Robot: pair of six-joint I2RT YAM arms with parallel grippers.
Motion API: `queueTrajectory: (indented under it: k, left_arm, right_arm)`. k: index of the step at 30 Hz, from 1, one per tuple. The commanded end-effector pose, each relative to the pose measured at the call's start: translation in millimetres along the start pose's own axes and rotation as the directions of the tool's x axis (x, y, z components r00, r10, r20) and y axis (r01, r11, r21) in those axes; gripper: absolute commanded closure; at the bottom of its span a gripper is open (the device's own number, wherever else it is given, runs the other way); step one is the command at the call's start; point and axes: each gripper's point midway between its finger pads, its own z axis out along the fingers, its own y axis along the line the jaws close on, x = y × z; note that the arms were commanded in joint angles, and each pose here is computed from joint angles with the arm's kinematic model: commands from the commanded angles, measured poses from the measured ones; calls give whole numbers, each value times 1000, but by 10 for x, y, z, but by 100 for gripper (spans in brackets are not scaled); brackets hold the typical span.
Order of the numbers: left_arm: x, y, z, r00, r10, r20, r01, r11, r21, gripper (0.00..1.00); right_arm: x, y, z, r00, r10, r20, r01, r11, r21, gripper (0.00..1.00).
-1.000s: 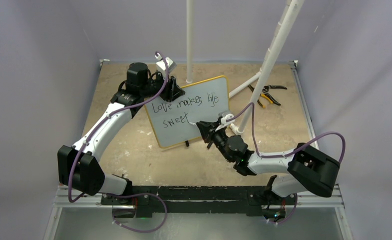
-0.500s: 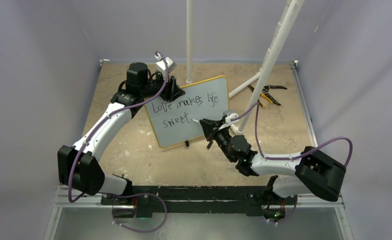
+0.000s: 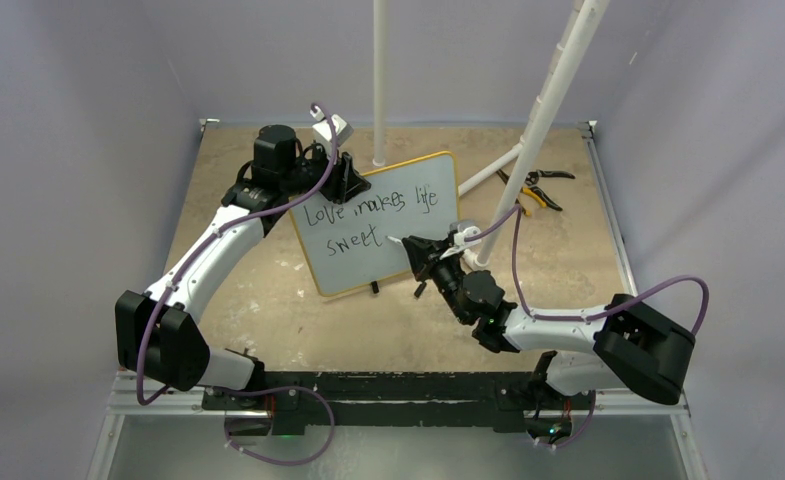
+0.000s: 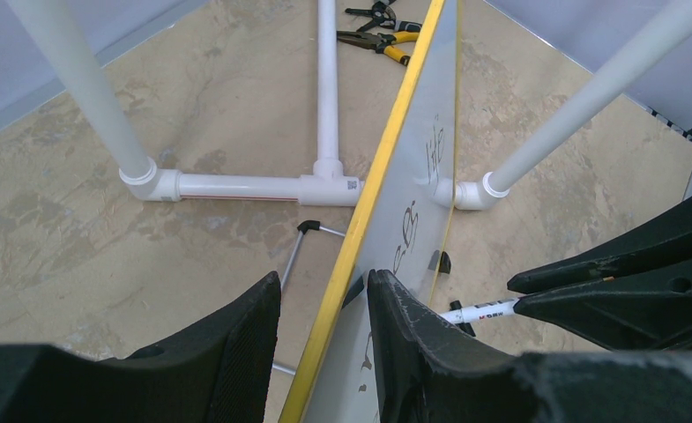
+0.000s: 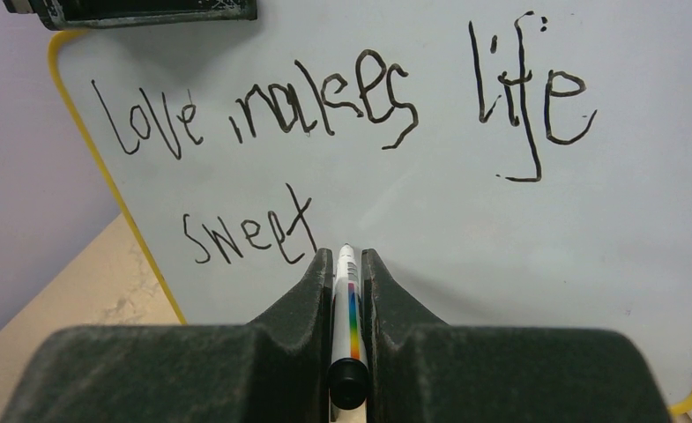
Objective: Write a sentence on the whiteboard
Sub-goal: Write a sentence on the whiteboard, then close the whiteboard marker at the center of the board.
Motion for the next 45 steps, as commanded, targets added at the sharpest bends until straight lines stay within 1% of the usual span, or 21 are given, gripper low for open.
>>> queueTrajectory:
  k: [1,12,16,19,23,24,26,27,31,33,36,39,43,45]
  left_arm:
    - [132,-62,29,998,-46,-39,47,998,34,92]
    - [133,-63,29,998,-44,-39,46,998,34,92]
    - [132,-60,29,998,-44,-39,46,998,33,92]
    - [130,-58,29,998,-45,-39,46,998,31,92]
    - [74,-51,7,999,-40,-23,40,999,19,92]
    - [35,-48,-10,999,-33,-12,33,999,11,90]
    - [-50,-18,-50,1000,-22,9,22,1000,-21,82]
    - [-105,4,-78,1000,-13,22,14,999,-43,77]
    - [-343,82,-231,997,12,74,-1,990,-140,52]
    - [-501,108,-361,993,31,110,-8,980,-200,43]
    - [-705,66,-569,984,57,166,-11,964,-264,38]
    - [-824,-96,-716,977,67,204,-7,960,-282,37]
    - [-828,-231,-889,977,42,208,25,951,-308,37]
    - [-737,-333,-909,979,13,202,47,955,-292,37]
  right_arm:
    - [-70,-45,19,1000,11,27,-12,999,33,100]
    - [29,-95,63,1000,-4,4,4,998,65,100]
    - [-57,-99,53,999,-4,34,2,998,67,100]
    - [-140,-65,1,999,0,53,-2,999,37,100]
    - [-342,132,-120,995,-2,95,11,995,-94,100]
    - [-397,186,-163,994,-1,106,15,991,-131,100]
    - [-504,261,-252,992,7,124,16,983,-184,100]
    - [-531,286,-291,993,4,120,21,979,-203,100]
    - [-656,333,-397,994,-21,104,45,971,-234,100]
    - [-710,293,-457,995,-23,97,44,974,-221,100]
    - [-763,202,-570,997,-10,82,26,981,-194,100]
    - [-790,78,-674,998,-2,70,13,988,-152,100]
    - [-829,-72,-795,998,-1,69,8,995,-103,100]
    - [-818,-119,-837,998,-8,60,13,996,-90,100]
